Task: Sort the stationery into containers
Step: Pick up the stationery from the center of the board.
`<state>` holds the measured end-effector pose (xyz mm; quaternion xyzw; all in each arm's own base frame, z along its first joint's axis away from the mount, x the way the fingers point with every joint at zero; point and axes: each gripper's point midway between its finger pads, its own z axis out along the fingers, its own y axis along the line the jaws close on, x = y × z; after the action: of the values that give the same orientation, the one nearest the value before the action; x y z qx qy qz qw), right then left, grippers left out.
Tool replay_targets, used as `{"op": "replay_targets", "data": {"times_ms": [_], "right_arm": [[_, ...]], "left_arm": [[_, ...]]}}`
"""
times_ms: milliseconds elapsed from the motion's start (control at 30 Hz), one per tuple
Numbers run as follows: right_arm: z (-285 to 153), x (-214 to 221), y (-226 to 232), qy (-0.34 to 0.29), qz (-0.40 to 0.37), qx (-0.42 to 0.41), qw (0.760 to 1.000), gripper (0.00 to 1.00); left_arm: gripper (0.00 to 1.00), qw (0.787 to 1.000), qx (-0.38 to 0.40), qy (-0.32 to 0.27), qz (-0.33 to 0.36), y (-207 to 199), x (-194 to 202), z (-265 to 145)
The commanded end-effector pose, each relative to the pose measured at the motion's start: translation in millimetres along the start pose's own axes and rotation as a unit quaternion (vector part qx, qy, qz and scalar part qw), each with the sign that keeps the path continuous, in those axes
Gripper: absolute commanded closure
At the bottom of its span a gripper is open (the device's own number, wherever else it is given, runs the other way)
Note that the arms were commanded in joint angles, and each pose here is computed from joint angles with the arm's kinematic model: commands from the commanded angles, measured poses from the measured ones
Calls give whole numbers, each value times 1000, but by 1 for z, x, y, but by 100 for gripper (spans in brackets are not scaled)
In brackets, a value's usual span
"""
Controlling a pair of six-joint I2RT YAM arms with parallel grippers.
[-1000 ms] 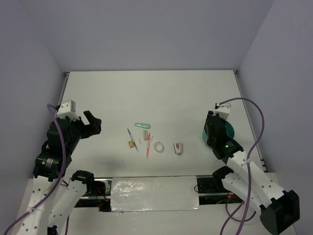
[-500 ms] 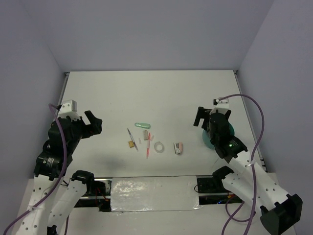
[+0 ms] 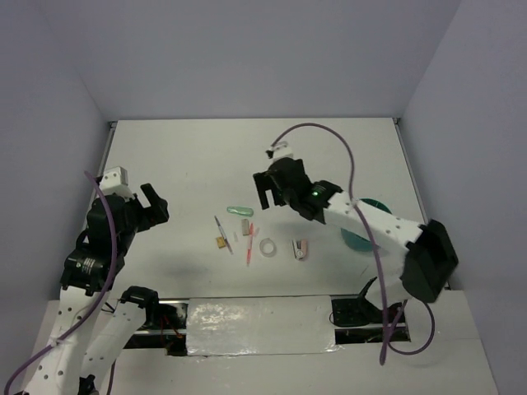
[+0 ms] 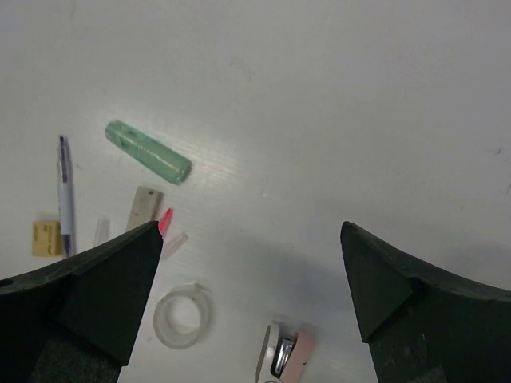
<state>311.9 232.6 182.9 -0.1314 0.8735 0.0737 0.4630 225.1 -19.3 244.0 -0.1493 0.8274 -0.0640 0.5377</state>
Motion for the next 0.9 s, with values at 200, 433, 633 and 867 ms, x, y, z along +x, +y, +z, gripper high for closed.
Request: {"op": "replay_targets", "data": {"times_ms": [200, 433, 633, 867], "right_arm": [[75, 21, 67, 134, -119, -45, 983, 6], [100, 42, 123, 133, -203, -178, 954, 18], [115, 51, 149, 127, -256, -253, 924, 24], [145, 58, 150, 136, -278, -233, 922, 29]], "left_arm": [[1, 1000, 6, -13, -3, -5, -11, -1], [1, 1000, 16, -14, -2, -8, -12, -2], [1, 999, 28, -20, 1, -11, -13, -5], [1, 999, 36, -23, 3, -14, -14, -6]]}}
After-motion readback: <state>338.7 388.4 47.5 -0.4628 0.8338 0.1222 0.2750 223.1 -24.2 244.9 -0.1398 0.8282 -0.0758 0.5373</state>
